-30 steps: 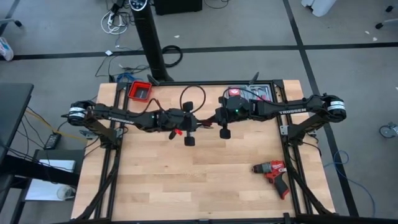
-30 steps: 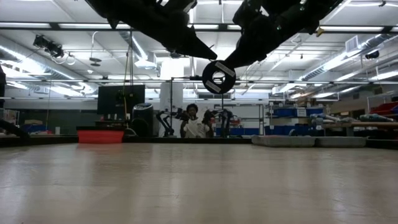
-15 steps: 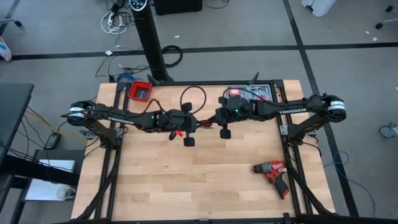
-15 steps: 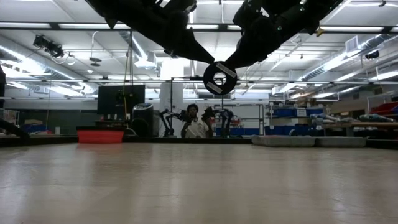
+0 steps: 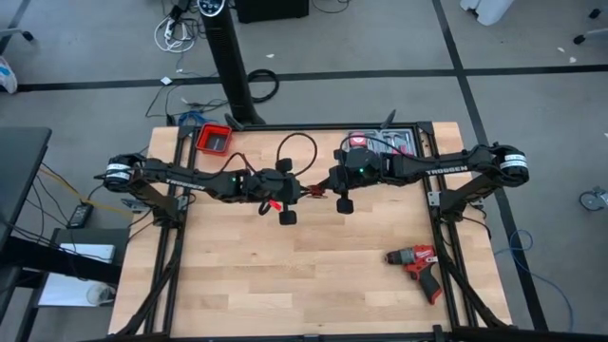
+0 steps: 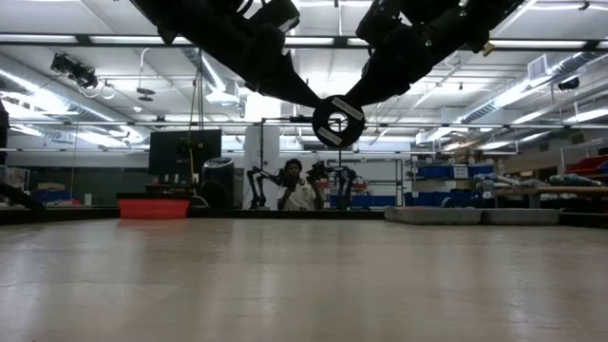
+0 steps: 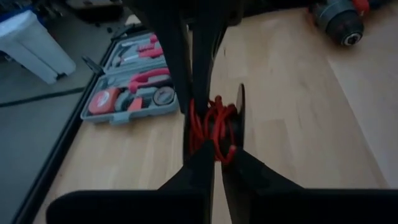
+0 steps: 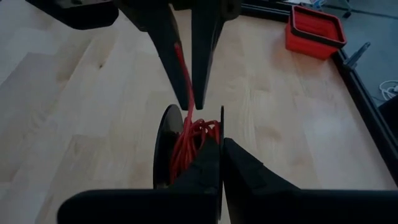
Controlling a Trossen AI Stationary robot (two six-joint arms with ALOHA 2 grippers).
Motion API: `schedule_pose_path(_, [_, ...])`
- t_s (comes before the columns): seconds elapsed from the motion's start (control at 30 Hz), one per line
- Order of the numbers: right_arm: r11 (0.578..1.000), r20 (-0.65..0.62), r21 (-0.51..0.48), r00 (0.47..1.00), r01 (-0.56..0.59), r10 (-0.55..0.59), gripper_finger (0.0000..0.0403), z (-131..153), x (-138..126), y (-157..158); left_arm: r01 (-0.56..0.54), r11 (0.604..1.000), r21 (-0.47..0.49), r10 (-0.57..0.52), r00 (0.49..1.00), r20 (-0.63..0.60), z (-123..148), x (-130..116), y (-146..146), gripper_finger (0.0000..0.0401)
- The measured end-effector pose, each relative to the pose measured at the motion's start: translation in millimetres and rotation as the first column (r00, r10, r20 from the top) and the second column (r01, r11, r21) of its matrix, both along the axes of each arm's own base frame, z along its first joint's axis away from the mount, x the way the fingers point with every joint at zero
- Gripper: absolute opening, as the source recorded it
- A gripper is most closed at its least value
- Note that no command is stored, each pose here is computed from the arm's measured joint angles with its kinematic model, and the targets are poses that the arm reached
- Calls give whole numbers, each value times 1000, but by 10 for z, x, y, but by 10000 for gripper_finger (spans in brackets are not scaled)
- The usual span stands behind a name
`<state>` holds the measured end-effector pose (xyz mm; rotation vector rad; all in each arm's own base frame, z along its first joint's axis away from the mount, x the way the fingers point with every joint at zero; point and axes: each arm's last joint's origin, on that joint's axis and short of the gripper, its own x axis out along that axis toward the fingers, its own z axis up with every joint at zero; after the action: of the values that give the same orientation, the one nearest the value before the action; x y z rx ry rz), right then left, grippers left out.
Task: Coil cords
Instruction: Coil the red wire onto the black spool
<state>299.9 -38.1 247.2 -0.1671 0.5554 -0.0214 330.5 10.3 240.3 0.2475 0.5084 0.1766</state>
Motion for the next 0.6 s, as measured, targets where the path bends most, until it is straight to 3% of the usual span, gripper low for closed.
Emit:
schedule_pose_path(0.33, [999, -22, -26, 999, 47, -48, 1, -16, -12, -19, -43, 995, -86, 42, 999, -16, -32, -16, -20, 32])
schedule_pose_path(0.6, [993, -30, -70, 994, 99, -102, 1, -19, -18, -39, -116, 990, -77, 121, 991, 61, 28, 10, -40, 32])
